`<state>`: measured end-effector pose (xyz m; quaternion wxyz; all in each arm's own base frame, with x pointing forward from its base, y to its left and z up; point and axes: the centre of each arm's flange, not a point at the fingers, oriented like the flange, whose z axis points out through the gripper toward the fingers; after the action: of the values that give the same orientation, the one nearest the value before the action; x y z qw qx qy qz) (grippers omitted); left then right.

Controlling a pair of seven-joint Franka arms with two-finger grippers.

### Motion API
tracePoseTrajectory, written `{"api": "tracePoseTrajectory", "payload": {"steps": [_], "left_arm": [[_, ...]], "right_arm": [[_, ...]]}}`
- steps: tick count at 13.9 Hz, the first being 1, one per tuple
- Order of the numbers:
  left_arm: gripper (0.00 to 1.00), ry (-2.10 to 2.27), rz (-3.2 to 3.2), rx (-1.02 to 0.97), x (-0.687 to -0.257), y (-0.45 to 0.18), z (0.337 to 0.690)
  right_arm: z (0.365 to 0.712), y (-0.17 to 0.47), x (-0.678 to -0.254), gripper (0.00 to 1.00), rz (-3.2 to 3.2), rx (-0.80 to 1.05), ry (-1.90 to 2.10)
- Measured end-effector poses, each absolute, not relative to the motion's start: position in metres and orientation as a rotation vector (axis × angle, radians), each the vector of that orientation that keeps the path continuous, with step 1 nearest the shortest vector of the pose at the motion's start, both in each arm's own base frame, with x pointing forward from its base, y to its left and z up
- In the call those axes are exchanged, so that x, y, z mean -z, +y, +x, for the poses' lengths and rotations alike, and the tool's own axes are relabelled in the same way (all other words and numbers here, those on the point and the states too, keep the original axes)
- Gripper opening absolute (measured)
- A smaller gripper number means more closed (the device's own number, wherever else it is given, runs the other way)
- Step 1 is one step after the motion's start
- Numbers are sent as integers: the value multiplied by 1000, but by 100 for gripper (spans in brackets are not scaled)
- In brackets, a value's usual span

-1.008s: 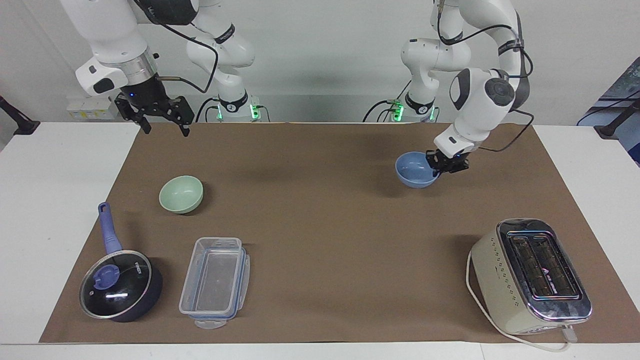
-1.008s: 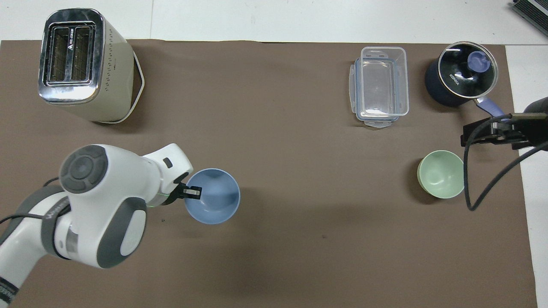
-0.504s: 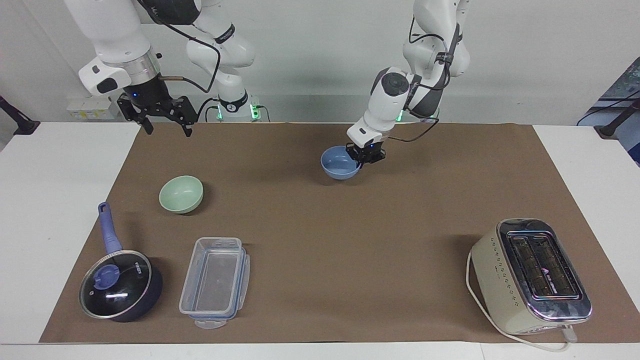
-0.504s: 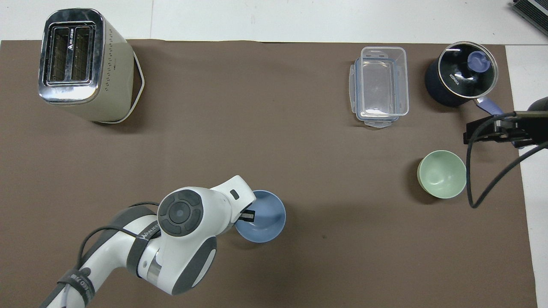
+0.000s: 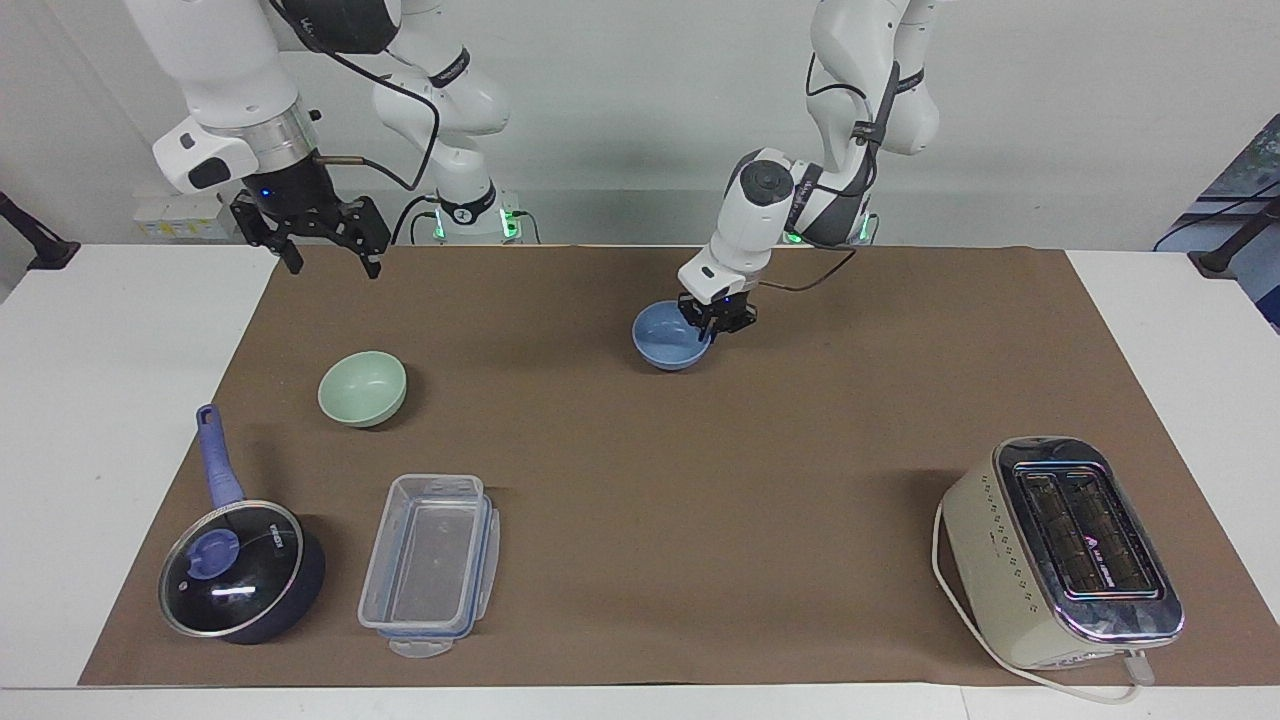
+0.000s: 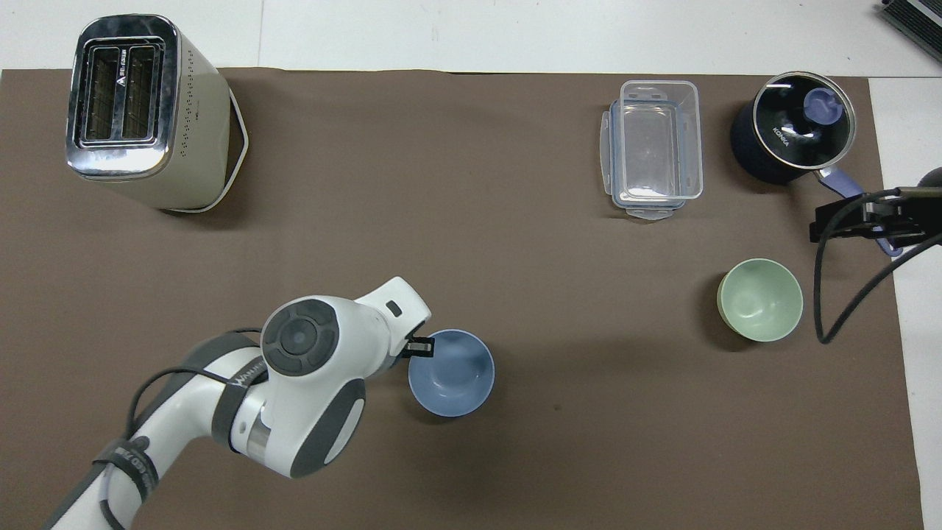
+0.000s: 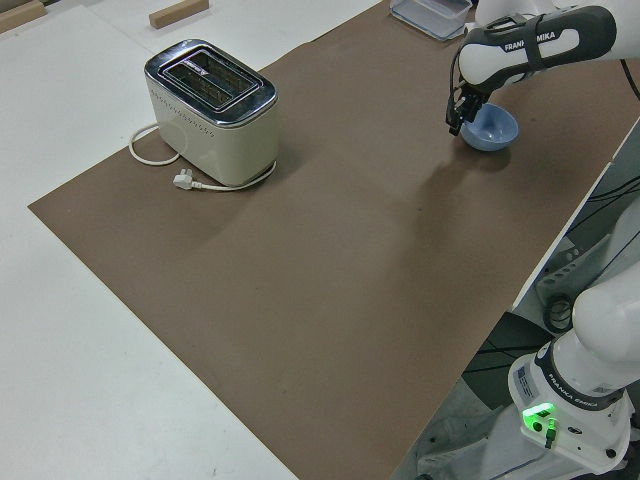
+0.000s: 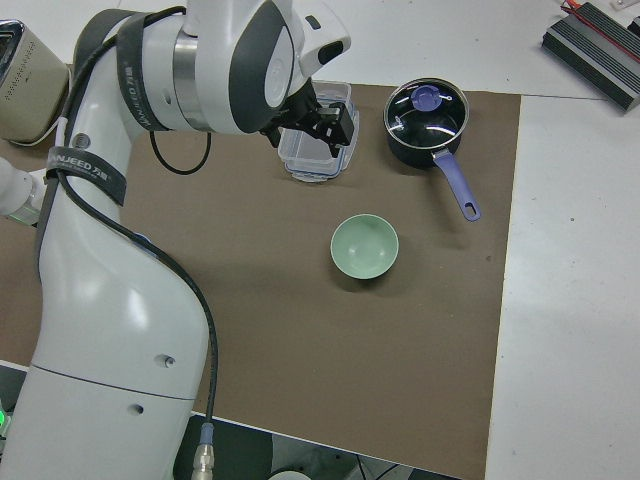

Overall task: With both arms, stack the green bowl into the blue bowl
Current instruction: 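Release the blue bowl with the left gripper while the right gripper grasps the green bowl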

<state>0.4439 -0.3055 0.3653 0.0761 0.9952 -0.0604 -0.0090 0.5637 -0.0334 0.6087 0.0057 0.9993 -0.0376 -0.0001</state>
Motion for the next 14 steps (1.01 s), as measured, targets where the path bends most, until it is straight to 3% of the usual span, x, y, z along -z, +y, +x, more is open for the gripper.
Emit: {"api": "tracePoseTrajectory", "payload": {"steps": [2, 3, 9, 14], "left_arm": [[93, -118, 2978, 15, -391, -269, 480], [100, -98, 2977, -1, -402, -247, 497], [100, -202, 3000, 23, -476, -114, 557], [100, -319, 3062, 70, -557, -8, 565]], "right_arm": [[565, -68, -581, 100, 3131, 14, -73], [565, -83, -562, 100, 3133, 18, -54], [548, -130, -409, 100, 3138, 2, 43], [540, -134, -336, 100, 3154, 58, 77]]}}
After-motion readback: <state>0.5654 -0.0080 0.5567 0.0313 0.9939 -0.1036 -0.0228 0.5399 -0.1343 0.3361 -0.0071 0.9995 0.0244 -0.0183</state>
